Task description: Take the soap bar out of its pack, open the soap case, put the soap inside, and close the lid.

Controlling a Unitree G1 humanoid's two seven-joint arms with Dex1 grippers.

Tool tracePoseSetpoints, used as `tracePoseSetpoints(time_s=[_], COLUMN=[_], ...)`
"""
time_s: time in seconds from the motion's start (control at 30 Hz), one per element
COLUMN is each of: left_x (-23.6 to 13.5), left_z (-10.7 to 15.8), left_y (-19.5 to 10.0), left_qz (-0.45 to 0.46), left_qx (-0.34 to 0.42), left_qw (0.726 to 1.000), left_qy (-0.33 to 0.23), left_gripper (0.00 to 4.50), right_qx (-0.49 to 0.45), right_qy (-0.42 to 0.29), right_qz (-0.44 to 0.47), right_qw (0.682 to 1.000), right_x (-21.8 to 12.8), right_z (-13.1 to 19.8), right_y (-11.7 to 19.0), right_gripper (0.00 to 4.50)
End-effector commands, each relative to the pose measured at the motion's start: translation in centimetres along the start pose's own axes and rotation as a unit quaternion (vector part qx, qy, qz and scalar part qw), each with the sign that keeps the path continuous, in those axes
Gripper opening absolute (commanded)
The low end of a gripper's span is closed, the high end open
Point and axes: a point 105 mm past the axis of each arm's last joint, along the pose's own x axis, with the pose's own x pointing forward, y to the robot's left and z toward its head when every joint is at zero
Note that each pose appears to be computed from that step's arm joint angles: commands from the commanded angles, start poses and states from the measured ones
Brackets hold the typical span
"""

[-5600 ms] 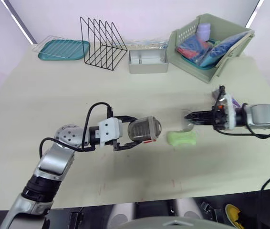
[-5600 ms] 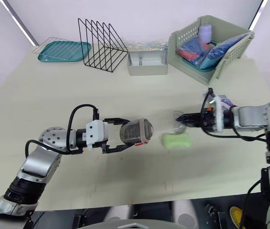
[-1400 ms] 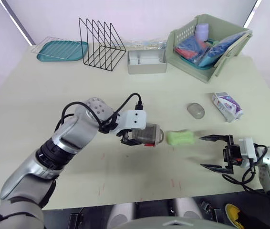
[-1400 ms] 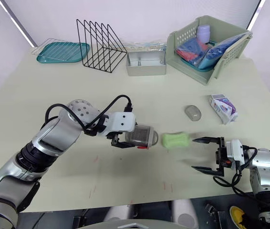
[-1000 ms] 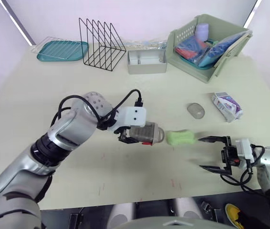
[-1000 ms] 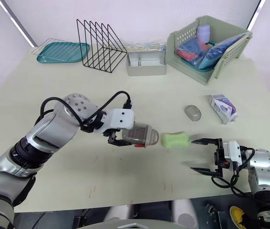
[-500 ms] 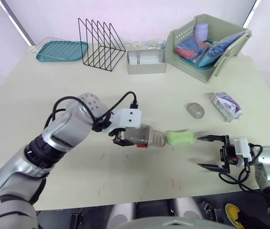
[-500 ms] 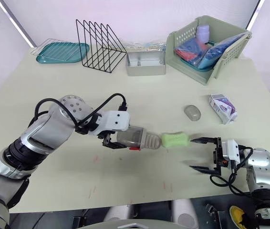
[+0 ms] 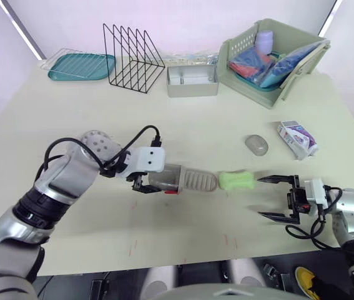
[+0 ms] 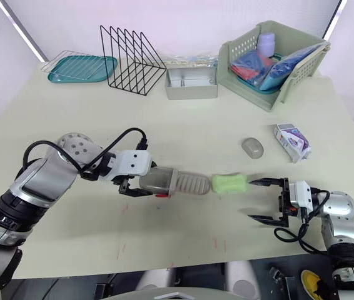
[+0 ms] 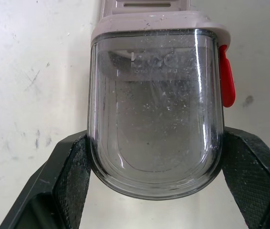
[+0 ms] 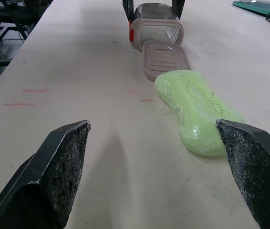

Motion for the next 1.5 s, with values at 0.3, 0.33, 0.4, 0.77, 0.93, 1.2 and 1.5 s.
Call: tracePoseSetpoints(time_s=[0.3, 0.33, 0.4, 0.77, 0.93, 1.2, 1.5], left_x=[-0.6, -0.8, -1.1, -4.4, -6.0, -4.5, -2.0], left_z=[-0.8, -0.7, -0.6, -0.1, 1.4, 0.9, 0.9], left_y=[0.8, 0.9, 0.9, 0.5, 0.7, -3.3, -7.3], left_qz=[0.025, 0.025, 0.026, 0.047, 0.106, 0.154, 0.144], left_qx=[0.008, 0.008, 0.008, -0.017, -0.057, -0.132, -0.117], left_qw=[0.999, 0.999, 0.999, 0.993, 0.969, 0.926, 0.923], left_qy=[-0.036, -0.041, -0.047, -0.105, -0.217, -0.32, -0.338], left_gripper=[4.49, 4.49, 4.49, 4.49, 4.49, 4.49, 4.49], right_qx=[-0.019, -0.018, -0.018, -0.032, -0.054, -0.072, -0.037], right_qy=[0.01, 0.011, 0.013, 0.022, 0.026, 0.103, 0.2], right_qz=[0.002, 0.002, 0.003, -0.007, -0.002, 0.083, 0.099], right_qw=[1.0, 1.0, 1.0, 0.999, 0.998, 0.989, 0.974], right_x=[-0.6, -0.6, -0.7, -1.0, 0.2, 3.7, 6.2], right_z=[0.4, 0.4, 0.5, 1.4, 3.5, 5.3, 5.3], right_y=[-0.3, -0.3, -0.3, -2.0, -4.0, -3.9, -5.0], right_gripper=[4.5, 4.5, 4.5, 4.5, 4.5, 4.5, 4.5])
